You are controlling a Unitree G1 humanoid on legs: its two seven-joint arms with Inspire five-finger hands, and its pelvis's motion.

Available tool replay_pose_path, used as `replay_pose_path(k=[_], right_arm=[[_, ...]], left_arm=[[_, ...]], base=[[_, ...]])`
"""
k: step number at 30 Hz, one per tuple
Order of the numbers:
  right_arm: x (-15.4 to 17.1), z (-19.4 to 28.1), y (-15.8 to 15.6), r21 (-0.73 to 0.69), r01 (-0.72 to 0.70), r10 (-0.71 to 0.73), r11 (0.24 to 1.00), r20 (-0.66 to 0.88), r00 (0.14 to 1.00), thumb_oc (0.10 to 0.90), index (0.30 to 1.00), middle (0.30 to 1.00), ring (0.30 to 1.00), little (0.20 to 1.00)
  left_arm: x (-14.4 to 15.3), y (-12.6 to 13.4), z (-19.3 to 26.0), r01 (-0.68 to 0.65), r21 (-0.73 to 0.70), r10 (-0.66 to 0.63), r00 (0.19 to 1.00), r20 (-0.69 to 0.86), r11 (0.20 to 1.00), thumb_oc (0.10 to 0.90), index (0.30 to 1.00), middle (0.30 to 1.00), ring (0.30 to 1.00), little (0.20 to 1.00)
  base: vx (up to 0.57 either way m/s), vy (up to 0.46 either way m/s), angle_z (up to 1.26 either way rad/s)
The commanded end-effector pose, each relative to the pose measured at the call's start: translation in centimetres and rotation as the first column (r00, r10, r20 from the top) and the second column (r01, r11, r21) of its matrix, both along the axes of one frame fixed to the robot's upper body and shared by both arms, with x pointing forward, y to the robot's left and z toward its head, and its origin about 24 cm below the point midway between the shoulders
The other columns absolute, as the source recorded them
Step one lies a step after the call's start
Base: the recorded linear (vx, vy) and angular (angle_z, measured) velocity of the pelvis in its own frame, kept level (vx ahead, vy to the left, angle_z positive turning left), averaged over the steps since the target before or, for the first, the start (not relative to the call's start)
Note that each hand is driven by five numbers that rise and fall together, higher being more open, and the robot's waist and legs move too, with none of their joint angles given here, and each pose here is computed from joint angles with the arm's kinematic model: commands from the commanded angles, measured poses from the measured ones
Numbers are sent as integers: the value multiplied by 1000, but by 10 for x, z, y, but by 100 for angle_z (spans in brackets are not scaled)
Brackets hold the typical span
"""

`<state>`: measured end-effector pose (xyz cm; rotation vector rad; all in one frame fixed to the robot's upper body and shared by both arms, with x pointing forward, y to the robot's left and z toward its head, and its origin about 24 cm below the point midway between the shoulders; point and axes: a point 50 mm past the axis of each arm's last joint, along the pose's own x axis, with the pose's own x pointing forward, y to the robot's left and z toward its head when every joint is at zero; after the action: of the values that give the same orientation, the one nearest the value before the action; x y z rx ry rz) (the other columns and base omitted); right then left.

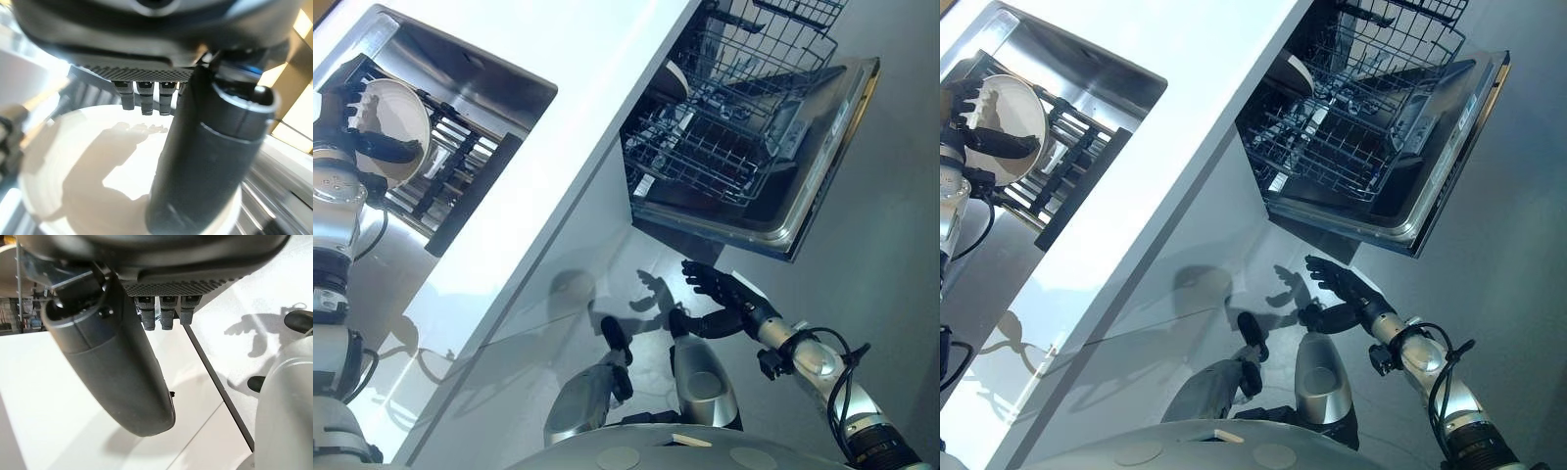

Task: Pick up plates and place into dishwasher.

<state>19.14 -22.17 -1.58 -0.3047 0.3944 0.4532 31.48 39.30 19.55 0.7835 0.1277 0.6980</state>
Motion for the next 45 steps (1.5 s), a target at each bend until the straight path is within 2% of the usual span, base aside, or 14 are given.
replay_pose_path(k=[1, 12, 17, 22, 28, 31, 38, 45], right_arm=[[1, 19, 17, 64, -79, 70, 995, 131, 989, 800, 900, 900, 900, 900], [-5, 13, 16, 50, -87, 82, 995, 101, 992, 800, 900, 900, 900, 900], [-3, 14, 18, 45, -90, 85, 995, 101, 991, 800, 900, 900, 900, 900], [-6, 13, 17, 49, -95, 89, 994, 109, 990, 800, 900, 900, 900, 900], [-9, 10, 21, 72, -91, 83, 993, 116, 990, 800, 900, 900, 900, 900], [-13, 7, 23, 84, -92, 82, 992, 114, 990, 800, 900, 900, 900, 900], [-20, 4, 28, 106, -102, 91, 989, 102, 991, 800, 900, 900, 900, 900], [-25, 0, 32, 117, -94, 85, 989, 82, 993, 800, 900, 900, 900, 900]], left_arm=[[-31, 36, 38, -213, 87, 196, 966, 167, 973, 800, 900, 900, 900, 900], [-29, 34, 25, -198, -4, 196, 968, 158, 980, 800, 900, 900, 900, 900], [-23, 28, 18, -121, -47, 126, 982, 139, 992, 800, 900, 900, 900, 900], [-20, 17, 37, -61, 11, 55, 957, 286, 998, 800, 900, 900, 900, 900], [-21, -14, 63, -19, 157, -72, 829, 554, 987, 800, 900, 900, 900, 900], [-24, -32, 60, 64, 170, -154, 793, 590, 983, 800, 900, 900, 900, 900], [-34, -53, 44, 194, 166, -255, 773, 581, 967, 800, 900, 900, 900, 900], [-41, -57, 40, 268, 181, -324, 797, 511, 946, 800, 900, 900, 900, 900]], base=[[37, 33, 11], [34, 29, 6], [0, 0, 0], [-17, -14, 0], [-37, -57, 6], [-10, -61, 10], [-11, -63, 7], [-7, -83, 12]])
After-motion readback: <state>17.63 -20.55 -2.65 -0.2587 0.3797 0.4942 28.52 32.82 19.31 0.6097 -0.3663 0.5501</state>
